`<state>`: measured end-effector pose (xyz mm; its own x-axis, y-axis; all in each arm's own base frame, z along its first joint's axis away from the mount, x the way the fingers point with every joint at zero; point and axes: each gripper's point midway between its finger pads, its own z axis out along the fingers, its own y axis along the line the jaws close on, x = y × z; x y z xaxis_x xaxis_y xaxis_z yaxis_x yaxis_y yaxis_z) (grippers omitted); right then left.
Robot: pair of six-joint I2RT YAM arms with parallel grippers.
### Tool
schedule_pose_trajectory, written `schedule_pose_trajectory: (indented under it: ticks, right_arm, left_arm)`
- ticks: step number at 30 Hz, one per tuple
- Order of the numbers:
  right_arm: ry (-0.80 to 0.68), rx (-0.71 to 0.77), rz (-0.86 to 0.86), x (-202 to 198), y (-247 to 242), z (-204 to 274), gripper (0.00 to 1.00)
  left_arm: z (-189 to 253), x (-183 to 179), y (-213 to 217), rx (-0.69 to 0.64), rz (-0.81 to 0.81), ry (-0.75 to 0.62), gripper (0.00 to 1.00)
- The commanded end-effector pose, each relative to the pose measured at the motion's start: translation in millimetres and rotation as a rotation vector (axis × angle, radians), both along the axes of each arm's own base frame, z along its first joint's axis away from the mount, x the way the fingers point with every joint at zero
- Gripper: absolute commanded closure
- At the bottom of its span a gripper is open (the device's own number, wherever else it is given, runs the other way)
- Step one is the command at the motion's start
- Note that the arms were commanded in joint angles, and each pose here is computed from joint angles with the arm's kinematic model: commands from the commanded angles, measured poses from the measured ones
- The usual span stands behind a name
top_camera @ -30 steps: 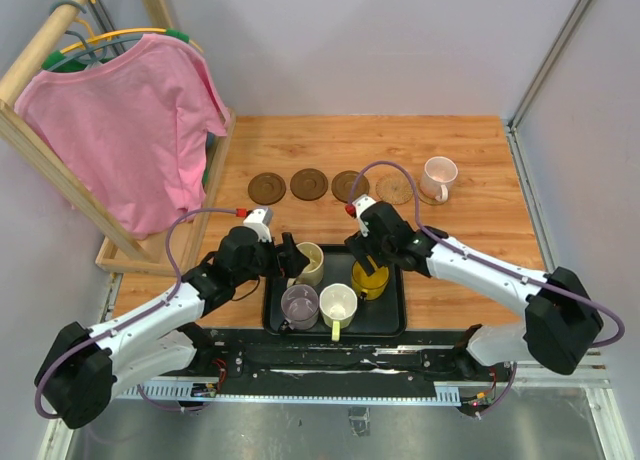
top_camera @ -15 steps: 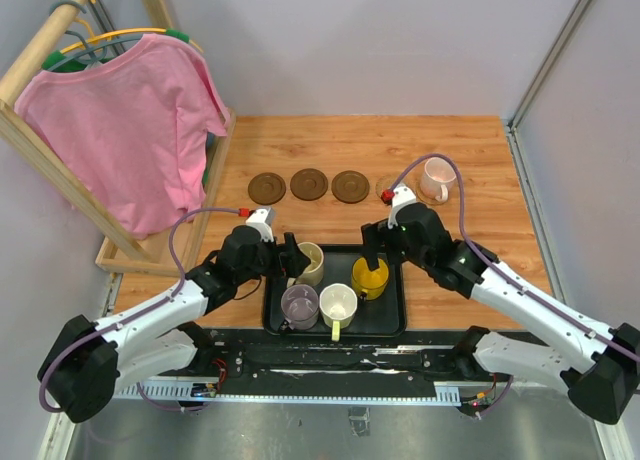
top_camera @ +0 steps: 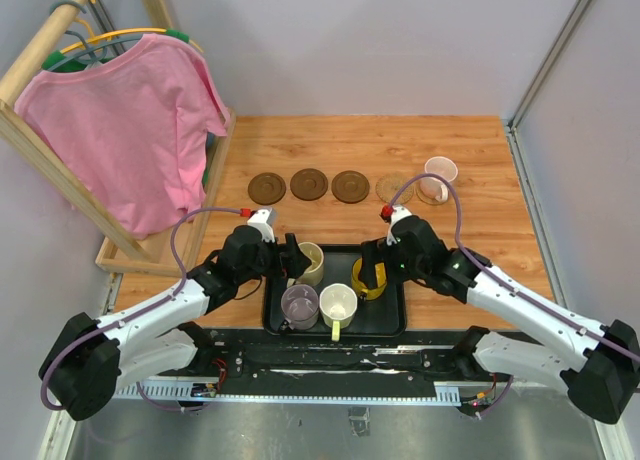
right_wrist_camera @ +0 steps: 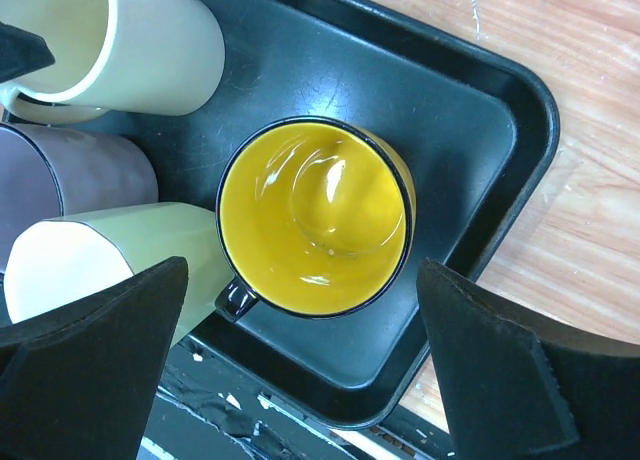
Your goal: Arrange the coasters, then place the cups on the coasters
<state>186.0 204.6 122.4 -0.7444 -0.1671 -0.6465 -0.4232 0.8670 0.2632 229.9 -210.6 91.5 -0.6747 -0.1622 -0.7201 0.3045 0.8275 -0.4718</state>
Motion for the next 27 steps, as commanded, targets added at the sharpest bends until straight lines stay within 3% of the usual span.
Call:
schedule_pose_trajectory:
  ticks: [1,20,27]
  right_arm:
    - [0.065,0.014,0.019,-16,3,-11,0.02]
    - [0.127,-0.062,0.059,-29,10,-44,0.02]
    - [0.133,-0.191,0.02,-28,-6,-61,0.01]
  left_arm:
    - [6,0,-3,-0.017,-0.012,-0.029,0.0]
    - [3,0,-1,-0.014,0.0,-0.028,0.0]
    - [2,1,1,-0.01,0.007,-0.032,0.0]
